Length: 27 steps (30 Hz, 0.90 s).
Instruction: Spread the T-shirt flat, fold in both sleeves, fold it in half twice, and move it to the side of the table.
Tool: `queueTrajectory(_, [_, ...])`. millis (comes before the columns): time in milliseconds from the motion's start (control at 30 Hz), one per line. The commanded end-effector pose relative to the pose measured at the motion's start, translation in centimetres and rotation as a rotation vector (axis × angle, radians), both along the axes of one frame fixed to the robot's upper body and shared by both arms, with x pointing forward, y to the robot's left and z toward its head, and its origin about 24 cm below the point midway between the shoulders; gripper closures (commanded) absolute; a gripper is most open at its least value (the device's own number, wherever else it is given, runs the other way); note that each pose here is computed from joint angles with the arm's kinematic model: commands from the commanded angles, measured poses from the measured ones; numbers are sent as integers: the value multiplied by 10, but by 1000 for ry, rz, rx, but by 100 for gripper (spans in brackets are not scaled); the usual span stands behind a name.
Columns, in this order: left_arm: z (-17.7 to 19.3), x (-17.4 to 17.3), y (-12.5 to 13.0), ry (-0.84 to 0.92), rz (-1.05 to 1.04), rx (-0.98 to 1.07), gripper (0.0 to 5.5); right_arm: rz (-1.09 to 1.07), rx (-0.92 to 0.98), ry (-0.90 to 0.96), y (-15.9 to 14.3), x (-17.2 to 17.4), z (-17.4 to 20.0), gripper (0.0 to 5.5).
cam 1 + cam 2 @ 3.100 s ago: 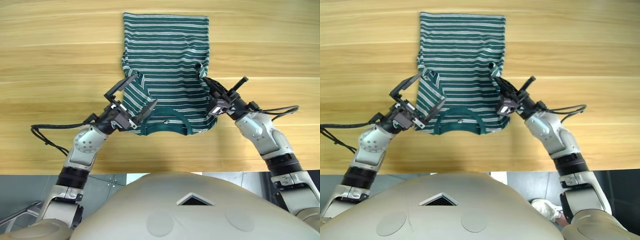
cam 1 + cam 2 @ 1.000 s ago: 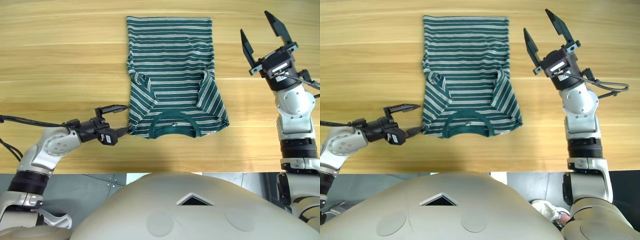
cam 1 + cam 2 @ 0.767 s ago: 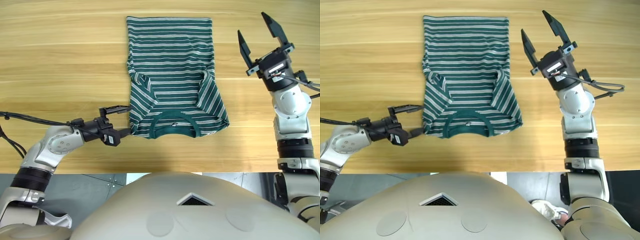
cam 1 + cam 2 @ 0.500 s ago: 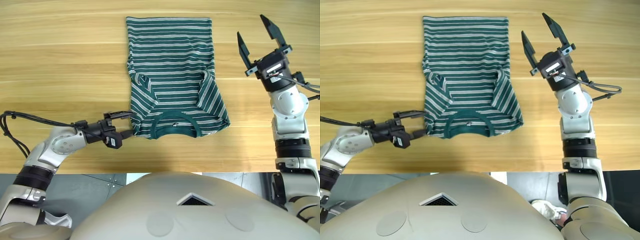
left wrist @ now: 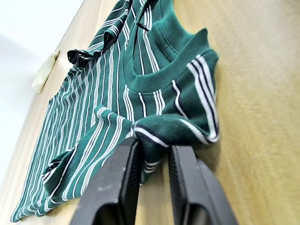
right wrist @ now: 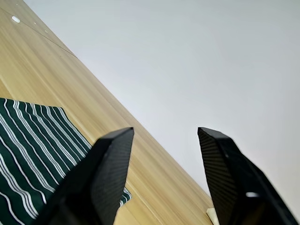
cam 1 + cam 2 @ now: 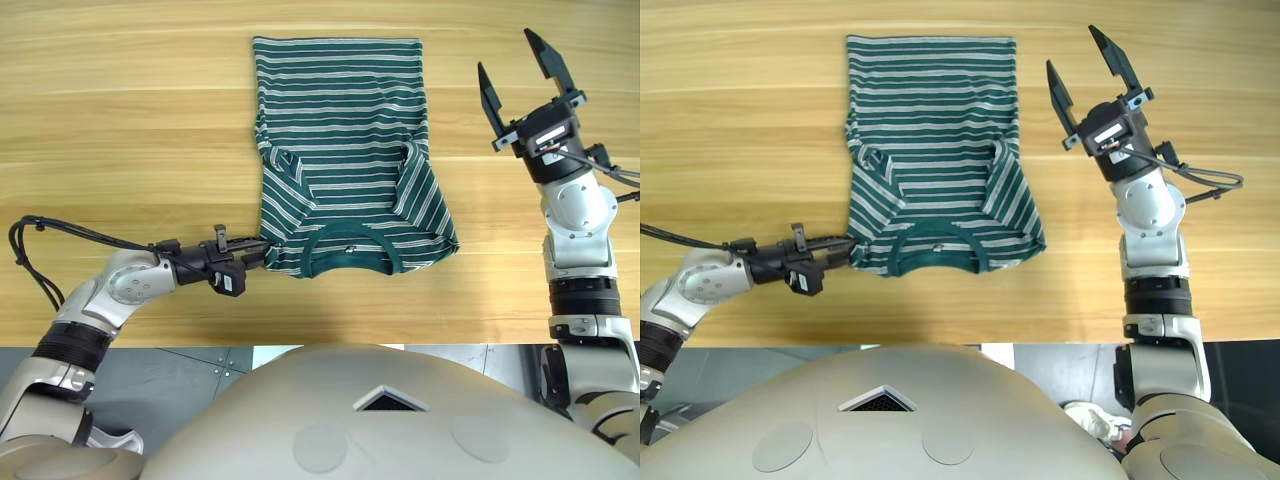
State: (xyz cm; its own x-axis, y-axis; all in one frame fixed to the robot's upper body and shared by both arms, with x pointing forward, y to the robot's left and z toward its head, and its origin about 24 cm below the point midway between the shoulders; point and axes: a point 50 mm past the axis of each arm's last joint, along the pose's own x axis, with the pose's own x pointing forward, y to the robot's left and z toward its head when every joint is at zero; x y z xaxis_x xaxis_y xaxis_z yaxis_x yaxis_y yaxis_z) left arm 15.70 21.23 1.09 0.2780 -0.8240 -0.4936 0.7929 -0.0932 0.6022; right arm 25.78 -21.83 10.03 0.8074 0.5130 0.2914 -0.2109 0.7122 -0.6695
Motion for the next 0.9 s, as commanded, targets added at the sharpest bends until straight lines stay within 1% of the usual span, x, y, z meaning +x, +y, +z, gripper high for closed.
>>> queueTrajectory(33, [-25,-25,18,163,31,145,505,2,-166,79,-10,-12,-15,295])
queueTrajectory(100, [-19,-25,18,143,74,93,518,-2,-368,152,-25,-26,-29,295])
queueTrajectory(133, [-17,-26,17,137,86,72,532,-12,-438,177,-32,-32,-32,295])
queueTrajectory(200, [-15,-29,11,132,105,27,545,-42,-698,277,-62,-57,-39,295])
queueTrajectory(233, [-15,-28,7,125,119,9,545,-34,-798,338,-74,-74,-42,295])
queueTrajectory(267, [-15,-27,4,116,133,-7,545,-15,-869,389,-80,-88,-45,295])
queueTrajectory(300, [-14,-26,2,112,143,-17,545,9,-899,429,-82,-100,-48,295])
queueTrajectory(400, [-12,-20,-5,92,174,-56,545,89,-912,506,-72,-129,-57,295])
queueTrajectory(467, [-11,-21,-10,90,180,-78,545,161,-895,535,-58,-140,-64,295])
queueTrajectory(533, [-11,-21,-14,89,181,-89,545,232,-868,543,-42,-143,-71,295])
queueTrajectory(633, [-11,-21,-15,89,183,-92,545,271,-849,538,-30,-139,-79,295])
queueTrajectory(900, [-15,-19,-15,89,204,-98,545,237,-835,502,-29,-120,-86,295])
